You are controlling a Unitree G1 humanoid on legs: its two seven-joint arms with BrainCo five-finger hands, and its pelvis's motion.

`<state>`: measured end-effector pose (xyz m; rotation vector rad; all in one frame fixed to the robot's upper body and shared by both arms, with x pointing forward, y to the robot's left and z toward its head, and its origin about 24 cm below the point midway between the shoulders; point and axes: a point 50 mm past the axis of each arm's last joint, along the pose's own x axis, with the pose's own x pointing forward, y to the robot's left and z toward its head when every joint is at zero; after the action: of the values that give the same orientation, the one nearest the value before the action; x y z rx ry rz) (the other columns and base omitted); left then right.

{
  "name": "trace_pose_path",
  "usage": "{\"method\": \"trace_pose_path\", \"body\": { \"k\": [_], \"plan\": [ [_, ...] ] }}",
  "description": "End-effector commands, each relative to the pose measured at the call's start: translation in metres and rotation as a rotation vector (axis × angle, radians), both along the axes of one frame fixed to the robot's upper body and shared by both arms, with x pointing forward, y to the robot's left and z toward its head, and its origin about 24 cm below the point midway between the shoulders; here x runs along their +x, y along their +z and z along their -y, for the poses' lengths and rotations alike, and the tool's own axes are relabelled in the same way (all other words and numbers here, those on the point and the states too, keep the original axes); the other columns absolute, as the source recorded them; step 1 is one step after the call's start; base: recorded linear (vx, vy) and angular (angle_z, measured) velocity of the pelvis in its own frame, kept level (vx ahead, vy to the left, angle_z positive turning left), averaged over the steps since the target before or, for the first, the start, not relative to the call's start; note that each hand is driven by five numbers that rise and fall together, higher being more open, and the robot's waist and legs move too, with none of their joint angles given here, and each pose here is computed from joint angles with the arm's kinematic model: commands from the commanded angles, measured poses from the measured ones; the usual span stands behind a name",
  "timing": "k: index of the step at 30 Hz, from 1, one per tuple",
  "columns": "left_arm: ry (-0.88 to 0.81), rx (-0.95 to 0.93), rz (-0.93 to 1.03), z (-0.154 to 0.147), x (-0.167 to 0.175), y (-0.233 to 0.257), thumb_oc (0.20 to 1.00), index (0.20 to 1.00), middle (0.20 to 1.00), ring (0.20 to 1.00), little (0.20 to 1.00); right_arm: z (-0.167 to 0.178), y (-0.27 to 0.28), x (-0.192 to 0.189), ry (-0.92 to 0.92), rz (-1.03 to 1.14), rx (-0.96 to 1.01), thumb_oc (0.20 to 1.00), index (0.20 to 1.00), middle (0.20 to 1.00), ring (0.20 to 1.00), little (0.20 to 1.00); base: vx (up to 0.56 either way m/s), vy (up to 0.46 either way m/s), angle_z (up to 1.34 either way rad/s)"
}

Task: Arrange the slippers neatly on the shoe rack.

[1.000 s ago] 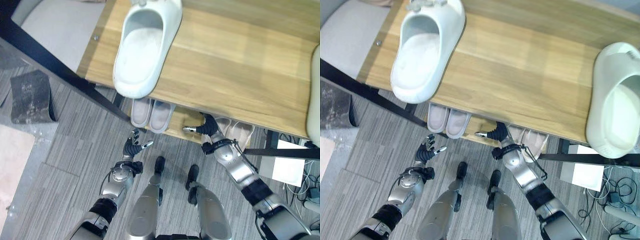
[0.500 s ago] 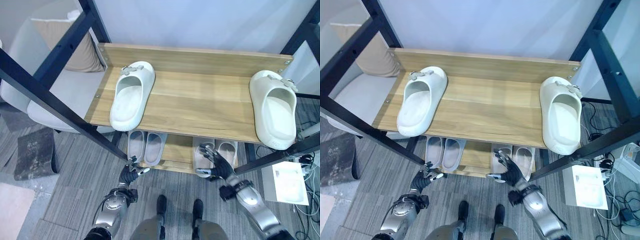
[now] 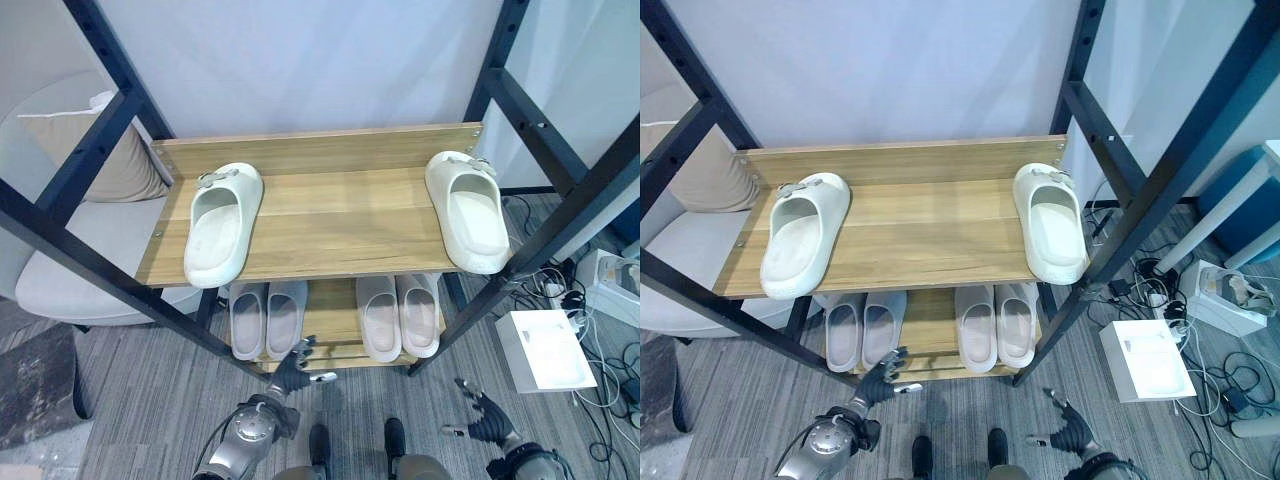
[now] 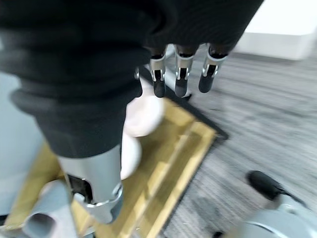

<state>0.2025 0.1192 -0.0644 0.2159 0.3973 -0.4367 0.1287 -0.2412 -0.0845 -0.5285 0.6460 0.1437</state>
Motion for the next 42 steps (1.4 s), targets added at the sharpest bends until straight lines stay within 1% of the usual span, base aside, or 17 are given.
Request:
{"method": "trace_pose_path", "body": {
  "k": [1, 4, 5, 9, 10, 11, 15, 16, 19, 22, 23, 26, 31, 34, 35, 38, 42],
  "plan": [
    [-0.282, 0.067, 0.222, 0.027, 0.033, 0.041, 1.0, 1.0, 1.0, 1.0, 1.0, 0.002, 0.014, 0.025, -0.029, 0.11, 0.006, 1.0, 1.0, 1.0, 1.0, 1.0, 0.0, 0.011, -0.1],
    [-0.478, 0.067, 0.358, 0.051, 0.041, 0.074, 1.0, 1.0, 1.0, 1.0, 1.0, 0.004, 0.017, 0.034, -0.027, 0.129, -0.001, 1.0, 1.0, 1.0, 1.0, 1.0, 0.01, 0.012, -0.13],
    [-0.57, 0.024, 0.454, 0.065, 0.044, 0.1, 1.0, 1.0, 1.0, 1.0, 1.0, 0.005, 0.016, 0.035, -0.037, 0.123, -0.004, 1.0, 1.0, 1.0, 1.0, 1.0, 0.02, 0.003, -0.11],
    [-0.697, -0.066, 0.556, 0.086, 0.042, 0.136, 1.0, 1.0, 1.0, 1.0, 1.0, 0.003, 0.016, 0.043, -0.04, 0.133, 0.002, 1.0, 1.0, 1.0, 1.0, 1.0, 0.01, 0.001, -0.04],
    [-0.698, -0.066, 0.556, 0.085, 0.042, 0.137, 1.0, 1.0, 1.0, 1.0, 1.0, 0.003, 0.016, 0.043, -0.04, 0.134, 0.002, 1.0, 1.0, 1.0, 1.0, 1.0, 0.0, 0.0, 0.0],
    [-0.737, -0.128, 0.596, 0.094, 0.041, 0.154, 1.0, 1.0, 1.0, 1.0, 1.0, 0.003, 0.015, 0.045, -0.053, 0.136, 0.008, 1.0, 1.0, 1.0, 1.0, 1.0, 0.0, 0.0, 0.0],
    [-0.805, -0.256, 0.644, 0.112, 0.037, 0.183, 1.0, 1.0, 1.0, 1.0, 1.0, 0.001, 0.013, 0.049, -0.057, 0.129, 0.009, 1.0, 1.0, 1.0, 1.0, 1.0, 0.0, 0.0, 0.0],
    [-0.832, -0.309, 0.686, 0.118, 0.034, 0.199, 1.0, 1.0, 1.0, 1.0, 1.0, 0.001, 0.012, 0.049, -0.053, 0.124, 0.004, 1.0, 1.0, 1.0, 1.0, 1.0, 0.0, 0.0, 0.0],
    [-0.856, -0.424, 0.726, 0.122, 0.029, 0.223, 1.0, 1.0, 1.0, 1.0, 1.0, 0.002, 0.011, 0.047, -0.051, 0.115, 0.004, 1.0, 1.0, 1.0, 1.0, 1.0, 0.01, -0.007, 0.01],
    [-0.815, -0.564, 0.8, 0.117, 0.027, 0.253, 1.0, 1.0, 1.0, 1.0, 1.0, -0.001, 0.008, 0.043, -0.05, 0.101, 0.009, 1.0, 1.0, 1.0, 1.0, 1.0, 0.02, -0.017, 0.06],
    [-0.815, -0.564, 0.8, 0.117, 0.027, 0.253, 1.0, 1.0, 1.0, 1.0, 1.0, -0.001, 0.008, 0.044, -0.05, 0.101, 0.009, 1.0, 1.0, 1.0, 1.0, 1.0, 0.02, -0.016, 0.08],
    [-0.693, -0.715, 0.902, 0.102, 0.029, 0.284, 1.0, 1.0, 1.0, 1.0, 1.0, -0.007, 0.0, 0.037, -0.062, 0.067, 0.024, 1.0, 1.0, 1.0, 1.0, 1.0, 0.02, -0.022, 0.04],
    [-0.369, -0.682, 1.094, 0.06, 0.048, 0.305, 1.0, 1.0, 1.0, 1.0, 1.0, -0.017, -0.007, 0.031, -0.093, 0.041, 0.075, 1.0, 1.0, 1.0, 1.0, 1.0, 0.02, -0.033, 0.16],
    [-0.168, -0.567, 1.231, 0.027, 0.058, 0.314, 1.0, 1.0, 1.0, 1.0, 1.0, -0.019, -0.012, 0.028, -0.115, 0.019, 0.104, 1.0, 1.0, 1.0, 1.0, 1.0, 0.03, -0.022, 0.16],
    [-0.082, -0.459, 1.295, 0.015, 0.064, 0.317, 1.0, 1.0, 1.0, 1.0, 1.0, -0.019, -0.013, 0.027, -0.121, 0.011, 0.111, 1.0, 1.0, 1.0, 1.0, 1.0, 0.02, -0.008, 0.16],
    [0.086, -0.247, 1.407, -0.012, 0.07, 0.32, 1.0, 1.0, 1.0, 1.0, 1.0, -0.017, -0.016, 0.025, -0.139, 0.0, 0.12, 1.0, 1.0, 1.0, 1.0, 1.0, 0.03, -0.007, 0.12],
    [0.245, 0.028, 1.491, -0.042, 0.077, 0.32, 1.0, 1.0, 1.0, 1.0, 1.0, -0.014, -0.014, 0.025, -0.14, 0.01, 0.114, 1.0, 1.0, 1.0, 1.0, 1.0, 0.01, 0.006, 0.04]
  ]
}}
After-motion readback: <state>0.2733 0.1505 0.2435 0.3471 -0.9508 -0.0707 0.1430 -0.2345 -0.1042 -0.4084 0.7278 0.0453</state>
